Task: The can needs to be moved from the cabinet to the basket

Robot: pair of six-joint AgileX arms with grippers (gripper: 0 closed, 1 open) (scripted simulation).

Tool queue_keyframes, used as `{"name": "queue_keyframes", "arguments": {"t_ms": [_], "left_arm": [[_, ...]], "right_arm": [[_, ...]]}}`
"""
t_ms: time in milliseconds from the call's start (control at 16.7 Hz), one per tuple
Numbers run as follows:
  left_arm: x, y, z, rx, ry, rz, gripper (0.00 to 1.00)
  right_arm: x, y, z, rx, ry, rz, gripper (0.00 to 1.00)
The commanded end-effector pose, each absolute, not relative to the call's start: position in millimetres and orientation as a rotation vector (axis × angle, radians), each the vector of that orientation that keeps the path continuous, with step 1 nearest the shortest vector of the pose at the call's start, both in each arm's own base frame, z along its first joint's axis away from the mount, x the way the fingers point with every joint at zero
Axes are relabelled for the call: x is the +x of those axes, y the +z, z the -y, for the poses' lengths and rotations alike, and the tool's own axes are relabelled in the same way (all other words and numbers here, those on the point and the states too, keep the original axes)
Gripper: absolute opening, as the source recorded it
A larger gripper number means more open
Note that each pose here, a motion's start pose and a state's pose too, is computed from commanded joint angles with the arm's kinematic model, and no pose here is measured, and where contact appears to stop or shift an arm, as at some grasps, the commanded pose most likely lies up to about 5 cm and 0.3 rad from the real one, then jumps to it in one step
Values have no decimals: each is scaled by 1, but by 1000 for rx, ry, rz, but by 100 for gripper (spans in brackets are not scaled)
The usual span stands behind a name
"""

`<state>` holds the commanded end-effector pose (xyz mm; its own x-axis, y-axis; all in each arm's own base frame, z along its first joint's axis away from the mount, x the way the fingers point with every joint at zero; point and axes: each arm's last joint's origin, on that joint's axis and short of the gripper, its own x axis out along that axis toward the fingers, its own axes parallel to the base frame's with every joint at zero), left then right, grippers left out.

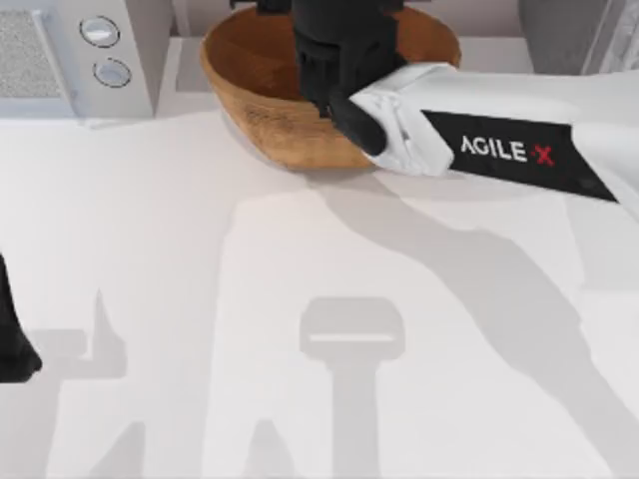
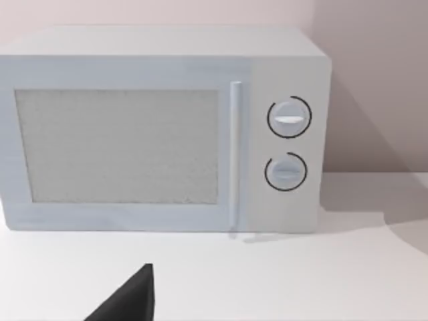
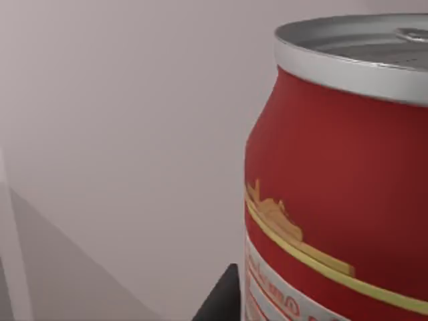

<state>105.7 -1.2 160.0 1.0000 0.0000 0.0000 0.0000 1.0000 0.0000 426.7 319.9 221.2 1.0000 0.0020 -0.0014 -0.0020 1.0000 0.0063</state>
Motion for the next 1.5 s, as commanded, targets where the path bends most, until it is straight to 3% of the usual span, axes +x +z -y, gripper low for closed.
{"name": "queue_keyframes", "arguments": {"t_ms": [420, 1500], "left_arm": [[106, 160, 1, 0, 0, 0, 100], [106, 160, 1, 0, 0, 0, 100]], "right_arm": [[427, 221, -320, 6, 2, -1, 98], [427, 221, -320, 6, 2, -1, 100]]}}
